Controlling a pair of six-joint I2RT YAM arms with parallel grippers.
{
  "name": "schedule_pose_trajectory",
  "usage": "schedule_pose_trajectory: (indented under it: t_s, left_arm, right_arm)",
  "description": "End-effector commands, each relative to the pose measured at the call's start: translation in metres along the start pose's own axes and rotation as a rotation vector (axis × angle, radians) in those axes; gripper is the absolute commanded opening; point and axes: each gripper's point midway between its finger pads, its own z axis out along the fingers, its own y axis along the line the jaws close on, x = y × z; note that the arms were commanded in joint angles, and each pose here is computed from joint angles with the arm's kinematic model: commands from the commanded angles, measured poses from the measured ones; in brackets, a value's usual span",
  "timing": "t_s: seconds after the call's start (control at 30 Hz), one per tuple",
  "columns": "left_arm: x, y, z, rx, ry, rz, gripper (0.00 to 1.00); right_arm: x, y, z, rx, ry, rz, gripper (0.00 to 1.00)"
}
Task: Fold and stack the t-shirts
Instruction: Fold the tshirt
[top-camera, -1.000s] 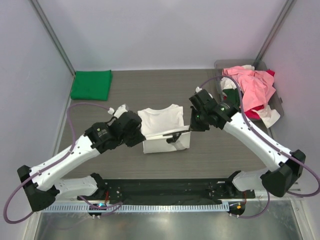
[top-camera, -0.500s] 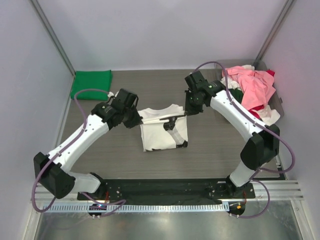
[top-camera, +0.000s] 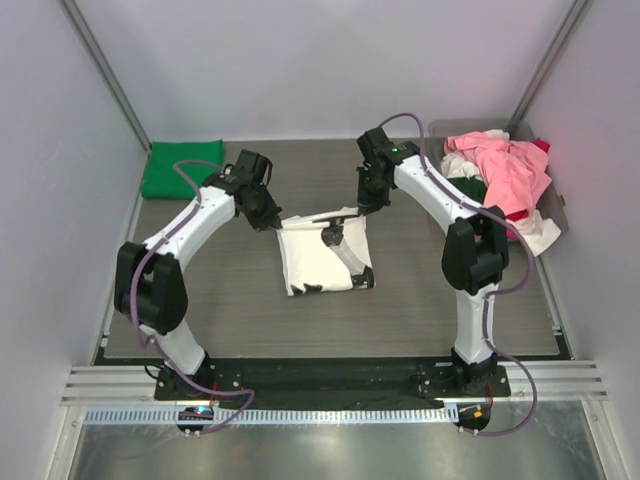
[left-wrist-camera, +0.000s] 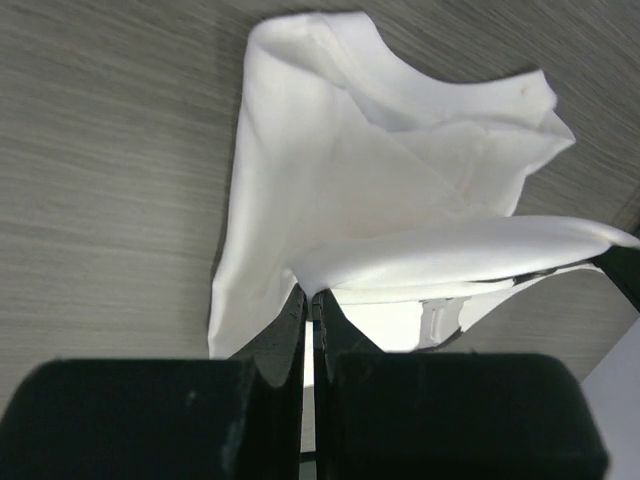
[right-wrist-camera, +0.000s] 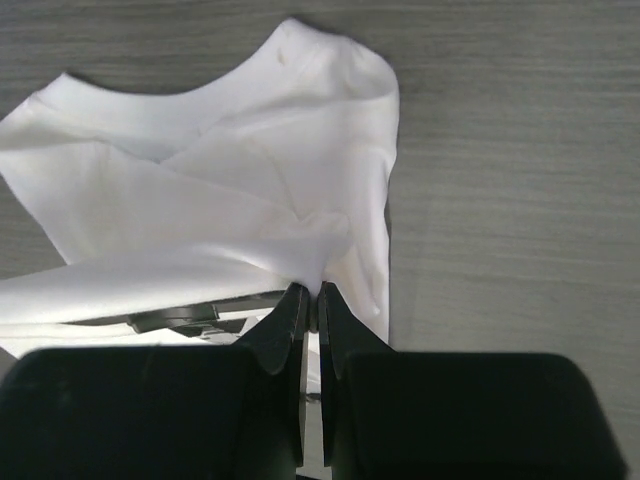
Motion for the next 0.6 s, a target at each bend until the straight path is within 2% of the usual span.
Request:
schedule_pose_trajectory:
  t_s: [0.0,0.07,0.1,0.13,0.17,0.2,0.23,0.27,0.3,0.37,0.4,0.43,0.47,0.5,0.53,0.57]
  left_arm:
    - [-0.031,0.021,0.022,-0.077,-0.019,0.021,0.0]
    - [-0.047,0.018,0.033,-0.067,-0.006,0.007,0.01]
    - [-0.055,0.015,0.049,-0.07,0.014,0.013,0.01]
    - [-0.062,0.017,0.056,-0.08,0.021,0.006,0.05]
    - [-0.071,0.012,0.062,-0.06,0.019,0.014,0.11]
    - [-0.067,0.013,0.086,-0.051,0.077,0.022,0.22]
    - [-0.093,-0.002,0.081,-0.013,0.034,0.039,0.47]
    - [-0.092,0.005,0.085,-0.048,0.074,0.038,0.55]
    - [-0.093,0.01,0.097,-0.069,0.101,0.042,0.6]
    - [-0.107,0.008,0.084,-0.081,0.082,0.064,0.67]
    - [-0.112,0.005,0.07,-0.071,0.054,0.074,0.68]
    - [-0.114,0.005,0.062,-0.069,0.034,0.08,0.68]
    - [-0.104,0.014,0.067,-0.075,0.042,0.078,0.69]
    - [-0.102,0.013,0.059,-0.052,0.022,0.075,0.69]
    - [-0.104,0.005,0.038,-0.002,-0.02,0.077,0.69]
    - [-0.103,-0.004,0.035,0.067,-0.042,0.081,0.68]
  right_arm:
    - [-0.038,-0.03,0.011,0.091,-0.064,0.009,0.01]
    - [-0.055,-0.028,0.027,0.084,-0.071,0.025,0.01]
    - [-0.074,-0.021,0.02,0.064,-0.11,0.038,0.02]
    - [-0.074,-0.023,0.041,0.07,-0.079,0.051,0.05]
    - [-0.084,-0.026,0.044,0.072,-0.088,0.07,0.14]
    - [-0.089,-0.025,0.049,0.072,-0.087,0.089,0.44]
    - [-0.106,-0.02,0.039,0.048,-0.127,0.103,0.58]
    - [-0.106,-0.018,0.048,0.031,-0.106,0.111,0.67]
    - [-0.111,-0.02,0.043,0.03,-0.116,0.122,0.74]
    - [-0.113,-0.018,0.022,0.018,-0.141,0.12,0.76]
    - [-0.111,-0.013,0.015,-0.018,-0.142,0.113,0.76]
    - [-0.092,-0.022,0.022,0.01,-0.098,0.103,0.77]
    - [-0.085,-0.026,0.018,0.016,-0.1,0.097,0.77]
    - [-0.09,-0.023,-0.01,-0.011,-0.163,0.092,0.77]
    - [-0.063,-0.034,0.001,0.018,-0.101,0.091,0.77]
    - [-0.055,-0.038,-0.002,0.02,-0.098,0.094,0.76]
